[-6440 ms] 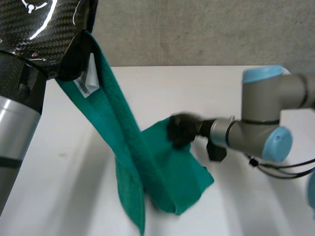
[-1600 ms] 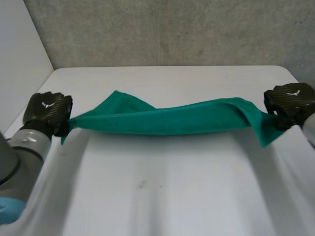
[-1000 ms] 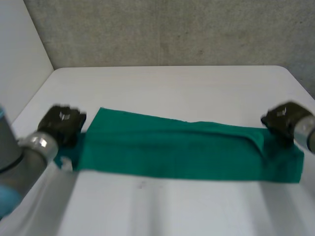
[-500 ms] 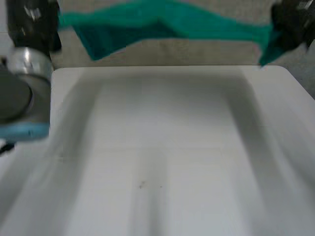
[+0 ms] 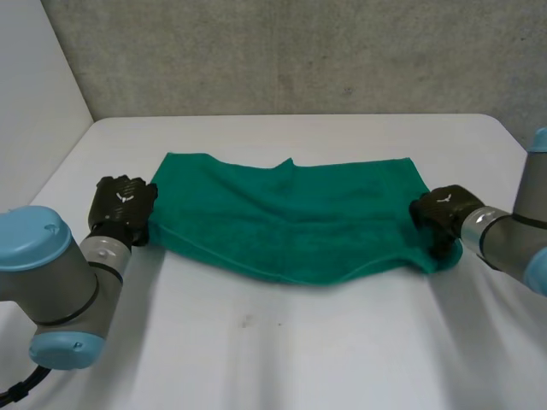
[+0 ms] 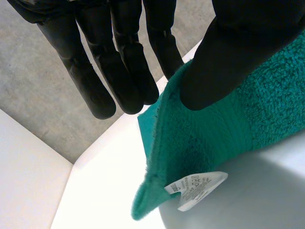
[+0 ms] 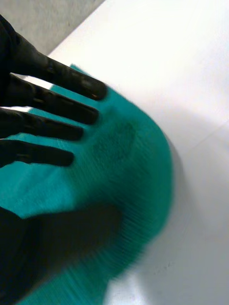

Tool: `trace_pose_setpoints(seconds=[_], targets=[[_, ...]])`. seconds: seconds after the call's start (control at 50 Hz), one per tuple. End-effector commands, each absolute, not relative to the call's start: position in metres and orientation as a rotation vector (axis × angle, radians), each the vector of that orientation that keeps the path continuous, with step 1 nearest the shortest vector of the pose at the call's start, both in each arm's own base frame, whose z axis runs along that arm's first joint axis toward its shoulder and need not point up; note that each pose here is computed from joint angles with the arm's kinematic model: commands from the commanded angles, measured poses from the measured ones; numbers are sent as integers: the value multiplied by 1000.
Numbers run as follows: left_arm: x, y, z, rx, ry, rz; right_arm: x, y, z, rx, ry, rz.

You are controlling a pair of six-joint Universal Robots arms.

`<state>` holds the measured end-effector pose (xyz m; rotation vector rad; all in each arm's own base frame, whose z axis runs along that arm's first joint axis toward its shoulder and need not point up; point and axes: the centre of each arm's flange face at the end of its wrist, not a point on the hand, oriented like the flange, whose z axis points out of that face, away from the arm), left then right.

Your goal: Fold the towel.

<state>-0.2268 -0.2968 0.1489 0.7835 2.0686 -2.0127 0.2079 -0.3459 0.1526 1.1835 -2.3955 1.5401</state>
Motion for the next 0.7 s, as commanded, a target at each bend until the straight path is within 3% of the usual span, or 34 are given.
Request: trace_pose_setpoints(seconds=[0.02,0.18,0.36,0.52,0.7], targets=[[-228,-295,160,769,2043,-2044,194,-324,181,1015,-2460,1637],[-226,-292,159,773,2052,-2034,190,-285,192,876,-2481,1786],[-224,-294,159,766,2052,-2031,193,-249,169,931,-2581,1753],[-224,-295,159,763,2050,-2032,194,-252,153,939,-2543,1790],[-223,-295,159,761,2050,-2031,195,-283,112,922,-2560,1738]])
